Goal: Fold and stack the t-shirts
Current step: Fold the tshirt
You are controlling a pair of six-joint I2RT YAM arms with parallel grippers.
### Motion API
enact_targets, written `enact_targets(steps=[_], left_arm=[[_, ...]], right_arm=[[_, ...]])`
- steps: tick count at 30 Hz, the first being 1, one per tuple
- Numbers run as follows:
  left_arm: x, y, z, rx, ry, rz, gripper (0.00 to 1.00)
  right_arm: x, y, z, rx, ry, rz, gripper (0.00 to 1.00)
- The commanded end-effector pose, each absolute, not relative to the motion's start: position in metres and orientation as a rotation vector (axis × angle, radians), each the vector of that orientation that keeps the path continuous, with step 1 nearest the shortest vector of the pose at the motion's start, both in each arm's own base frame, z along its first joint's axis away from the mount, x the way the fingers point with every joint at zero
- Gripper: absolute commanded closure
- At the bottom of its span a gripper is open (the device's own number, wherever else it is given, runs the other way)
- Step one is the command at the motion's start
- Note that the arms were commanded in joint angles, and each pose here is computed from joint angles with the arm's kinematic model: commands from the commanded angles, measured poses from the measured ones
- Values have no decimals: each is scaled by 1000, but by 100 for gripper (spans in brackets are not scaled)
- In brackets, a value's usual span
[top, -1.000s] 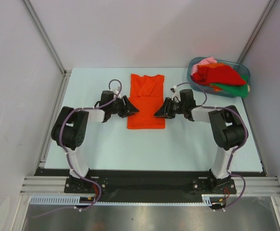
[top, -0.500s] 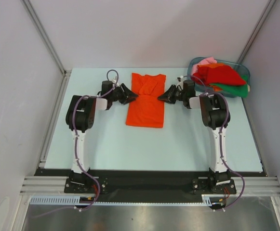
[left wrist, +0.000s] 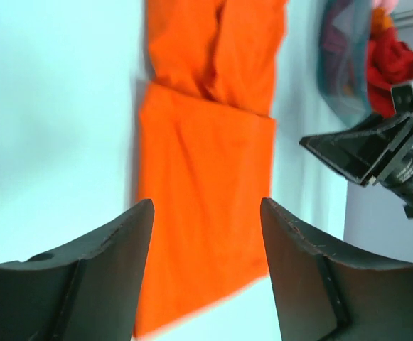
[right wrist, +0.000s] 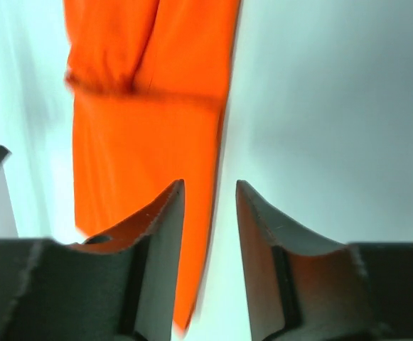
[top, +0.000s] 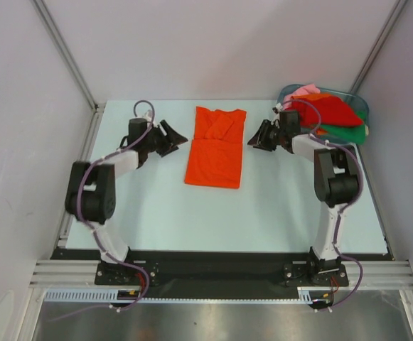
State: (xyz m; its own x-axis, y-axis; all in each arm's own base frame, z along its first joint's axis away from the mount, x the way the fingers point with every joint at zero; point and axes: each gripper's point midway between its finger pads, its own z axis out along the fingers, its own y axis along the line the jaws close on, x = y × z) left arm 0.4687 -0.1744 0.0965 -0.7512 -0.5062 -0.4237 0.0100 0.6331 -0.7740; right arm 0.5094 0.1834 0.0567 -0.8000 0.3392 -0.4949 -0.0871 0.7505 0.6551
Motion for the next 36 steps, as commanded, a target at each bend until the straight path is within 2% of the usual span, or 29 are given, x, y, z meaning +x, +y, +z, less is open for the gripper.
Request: enact_targets(steps=[1,4,6,7,8,10,14,22,29,36], left_arm=[[428,-158,124,-429,2144,-942,31],[385,-158,113,-513,2145,-902,29],[369,-160,108,-561,2123,-871,29],[350,-170,94,-596,2143,-892,29],[346,-171,99,-614,2109,-893,29],[325,-183,84,-676,2120,-930,30],[310,-184,58,-838,2116,-934,31],[310,-179,35,-1204,2026,-1070,35],[316,-180,9,-1352,2090,-1108,37],[316,-178,-9,-1431,2105,-1126,45]], right_arm=[[467,165,97,191,2332,718,59],[412,174,72,310,2361,813,57],[396,187,93,432,2271,918,56],[368,186,70,498,2312,919,54],[361,206,92,538,2239,1010,53],[338,208,77,646,2229,984,49],[317,241,88,721,2087,1031,46],[316,241,54,1043,1946,1001,44],[325,243,31,1219,1941,1070,43],[324,242,14,1296,1955,1056,45]])
